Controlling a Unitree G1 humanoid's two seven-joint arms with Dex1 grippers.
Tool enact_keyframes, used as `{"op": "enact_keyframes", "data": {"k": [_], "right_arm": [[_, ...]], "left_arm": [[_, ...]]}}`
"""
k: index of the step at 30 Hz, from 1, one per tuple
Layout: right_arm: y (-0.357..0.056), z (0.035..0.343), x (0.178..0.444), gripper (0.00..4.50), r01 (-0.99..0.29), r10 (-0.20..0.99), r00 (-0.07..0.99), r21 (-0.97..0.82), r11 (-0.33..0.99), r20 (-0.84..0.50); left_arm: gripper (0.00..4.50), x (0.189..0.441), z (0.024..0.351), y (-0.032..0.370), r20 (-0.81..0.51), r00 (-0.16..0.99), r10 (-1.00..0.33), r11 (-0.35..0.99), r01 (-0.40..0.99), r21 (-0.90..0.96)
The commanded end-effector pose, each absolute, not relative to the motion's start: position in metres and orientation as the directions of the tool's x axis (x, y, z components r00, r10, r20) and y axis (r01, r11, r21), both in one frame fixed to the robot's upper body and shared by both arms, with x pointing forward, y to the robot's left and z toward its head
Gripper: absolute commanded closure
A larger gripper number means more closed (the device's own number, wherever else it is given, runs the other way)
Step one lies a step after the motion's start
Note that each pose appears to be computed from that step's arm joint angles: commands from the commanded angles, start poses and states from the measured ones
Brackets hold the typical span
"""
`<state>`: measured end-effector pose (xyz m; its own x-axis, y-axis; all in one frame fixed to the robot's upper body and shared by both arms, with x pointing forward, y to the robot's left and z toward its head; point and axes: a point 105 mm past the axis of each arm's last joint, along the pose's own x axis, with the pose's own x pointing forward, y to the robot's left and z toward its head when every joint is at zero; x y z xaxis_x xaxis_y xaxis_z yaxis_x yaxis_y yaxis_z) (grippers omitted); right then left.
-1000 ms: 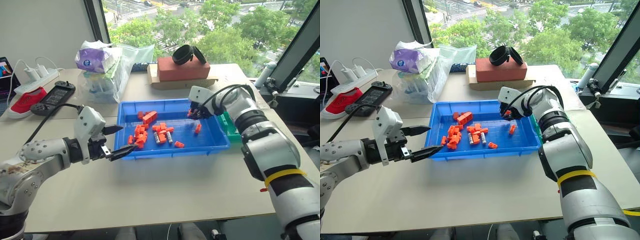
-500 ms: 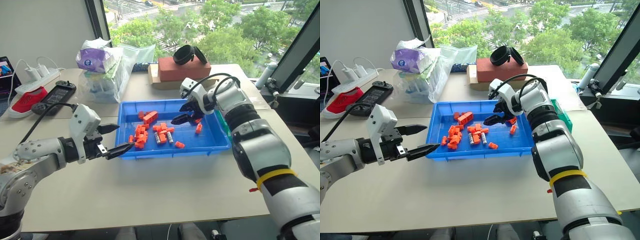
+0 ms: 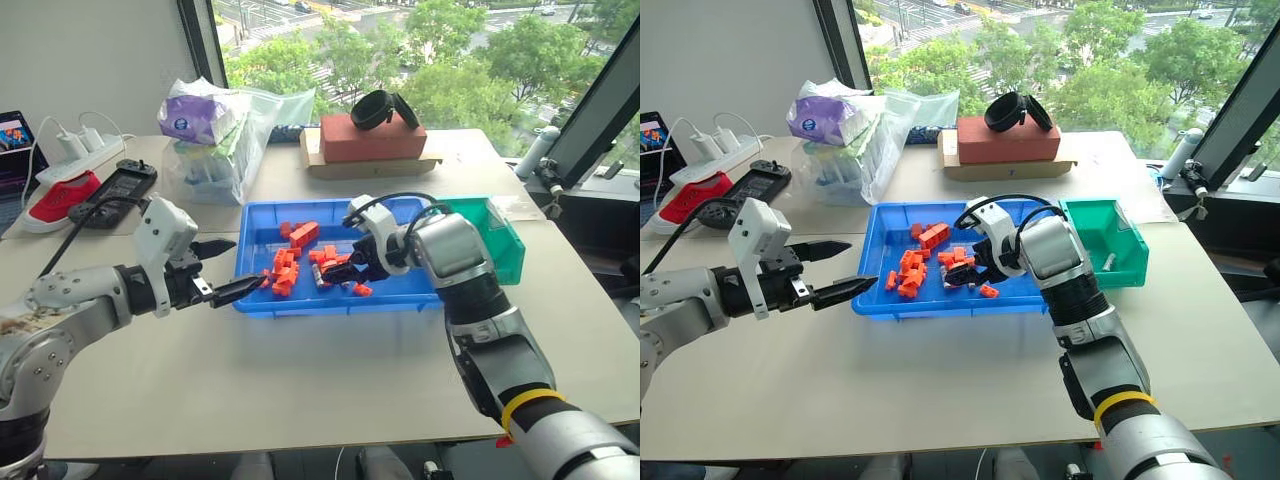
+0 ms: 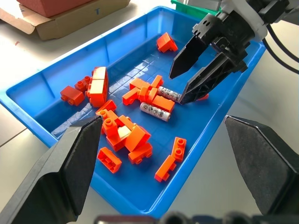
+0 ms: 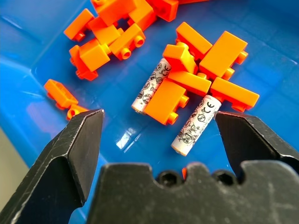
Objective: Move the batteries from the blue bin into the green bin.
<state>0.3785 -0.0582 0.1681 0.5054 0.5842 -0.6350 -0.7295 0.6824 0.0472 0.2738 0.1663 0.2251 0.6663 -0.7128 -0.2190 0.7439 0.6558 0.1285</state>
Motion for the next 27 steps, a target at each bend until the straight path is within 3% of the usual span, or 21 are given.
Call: {"op": "enact_keyframes", "data": {"k": [1, 12, 15, 24, 25, 27], "right_arm": [[-0.062, 0.172, 0.383, 0.06, -0.71, 0.569, 0.559, 0.007, 0.705, -0.603], [-0.062, 0.146, 0.378, 0.06, -0.714, 0.54, 0.536, -0.008, 0.7, -0.649], [-0.066, 0.138, 0.381, 0.74, -0.71, 0.52, 0.541, -0.027, 0.704, -0.661], [-0.067, 0.134, 0.385, 3.88, -0.72, 0.486, 0.566, -0.112, 0.685, -0.666], [-0.069, 0.135, 0.386, 4.15, -0.72, 0.478, 0.574, -0.132, 0.681, -0.665], [-0.071, 0.138, 0.388, 4.23, -0.722, 0.471, 0.586, -0.16, 0.674, -0.66]], "left_arm": [[0.0, 0.274, 0.234, 0.167, -0.206, 0.677, -0.707, 0.655, 0.736, 0.171], [0.0, 0.274, 0.235, 0.166, -0.205, 0.678, -0.706, 0.655, 0.735, 0.177], [0.0, 0.274, 0.235, 0.165, -0.203, 0.677, -0.707, 0.653, 0.736, 0.178], [0.0, 0.275, 0.236, 0.165, -0.199, 0.677, -0.709, 0.653, 0.736, 0.179], [0.0, 0.275, 0.236, 0.165, -0.198, 0.677, -0.709, 0.653, 0.736, 0.179], [0.0, 0.275, 0.236, 0.164, -0.195, 0.677, -0.71, 0.653, 0.736, 0.178]]}}
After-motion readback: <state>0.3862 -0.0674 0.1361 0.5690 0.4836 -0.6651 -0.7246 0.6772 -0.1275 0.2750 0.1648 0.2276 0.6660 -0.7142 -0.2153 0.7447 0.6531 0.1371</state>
